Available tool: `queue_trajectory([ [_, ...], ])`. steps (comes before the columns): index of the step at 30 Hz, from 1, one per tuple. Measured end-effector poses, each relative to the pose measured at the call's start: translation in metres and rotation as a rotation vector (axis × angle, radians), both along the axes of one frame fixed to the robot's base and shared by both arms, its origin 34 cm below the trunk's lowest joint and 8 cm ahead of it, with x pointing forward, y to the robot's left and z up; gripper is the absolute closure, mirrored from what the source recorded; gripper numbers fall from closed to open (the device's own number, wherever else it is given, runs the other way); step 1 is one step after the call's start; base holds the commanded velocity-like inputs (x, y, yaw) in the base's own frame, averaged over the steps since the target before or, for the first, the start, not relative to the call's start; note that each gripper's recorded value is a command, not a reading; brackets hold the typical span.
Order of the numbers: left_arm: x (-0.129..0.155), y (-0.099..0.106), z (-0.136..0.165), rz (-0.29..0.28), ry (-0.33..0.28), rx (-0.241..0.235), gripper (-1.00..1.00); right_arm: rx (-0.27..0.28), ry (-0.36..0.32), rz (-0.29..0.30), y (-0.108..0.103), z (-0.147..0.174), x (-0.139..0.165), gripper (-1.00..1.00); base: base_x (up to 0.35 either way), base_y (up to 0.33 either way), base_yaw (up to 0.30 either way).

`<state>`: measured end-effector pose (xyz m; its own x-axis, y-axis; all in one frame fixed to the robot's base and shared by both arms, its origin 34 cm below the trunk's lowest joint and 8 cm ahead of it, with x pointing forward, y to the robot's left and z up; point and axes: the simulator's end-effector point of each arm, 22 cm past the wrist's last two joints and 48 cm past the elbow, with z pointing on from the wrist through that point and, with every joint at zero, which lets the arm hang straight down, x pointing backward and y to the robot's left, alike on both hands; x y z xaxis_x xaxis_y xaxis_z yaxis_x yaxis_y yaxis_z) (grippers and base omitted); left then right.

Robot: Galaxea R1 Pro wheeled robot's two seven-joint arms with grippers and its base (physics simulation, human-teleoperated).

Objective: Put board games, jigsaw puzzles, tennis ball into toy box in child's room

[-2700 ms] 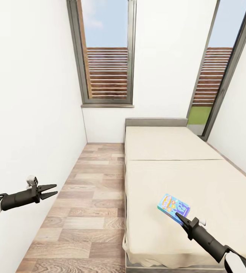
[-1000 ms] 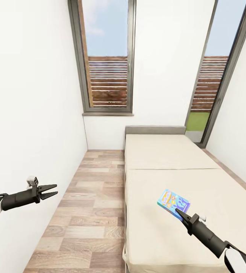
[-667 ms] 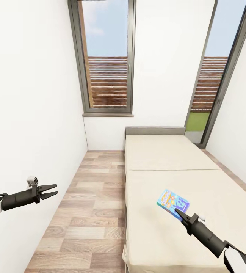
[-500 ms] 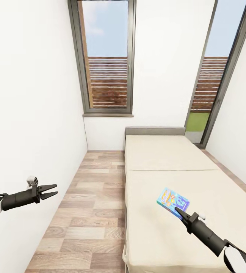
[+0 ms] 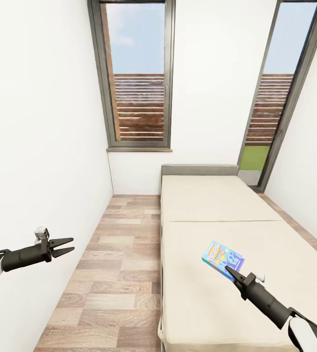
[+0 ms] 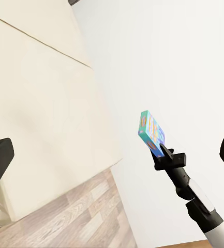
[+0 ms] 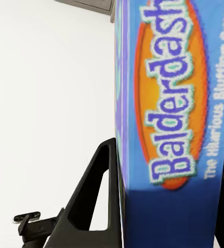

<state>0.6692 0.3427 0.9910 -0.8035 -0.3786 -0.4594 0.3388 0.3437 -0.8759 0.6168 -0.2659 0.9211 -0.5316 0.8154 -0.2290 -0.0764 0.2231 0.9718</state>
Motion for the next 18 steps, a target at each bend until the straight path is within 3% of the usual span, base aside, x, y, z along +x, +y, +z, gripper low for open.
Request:
queue_trajectory([
  [7,-0.001,0.000,0.009,0.001,0.000,0.000,-1.00,-0.028,-0.012,0.016,0.003,0.016,0.000,1.00,0.000,0.000,0.000],
  [11,-0.002,0.000,0.014,0.001,0.001,0.001,-1.00,-0.148,-0.007,0.045,0.008,0.032,0.003,1.00,0.000,0.000,0.000],
  [15,-0.003,0.001,0.019,0.002,-0.001,-0.001,-1.00,-0.227,-0.027,0.174,0.035,0.082,-0.011,1.00,0.000,0.000,0.000],
  [18,-0.004,0.002,0.023,0.002,-0.002,-0.002,-1.00,-0.245,-0.023,0.208,0.042,0.092,-0.017,1.00,0.000,0.000,0.000],
])
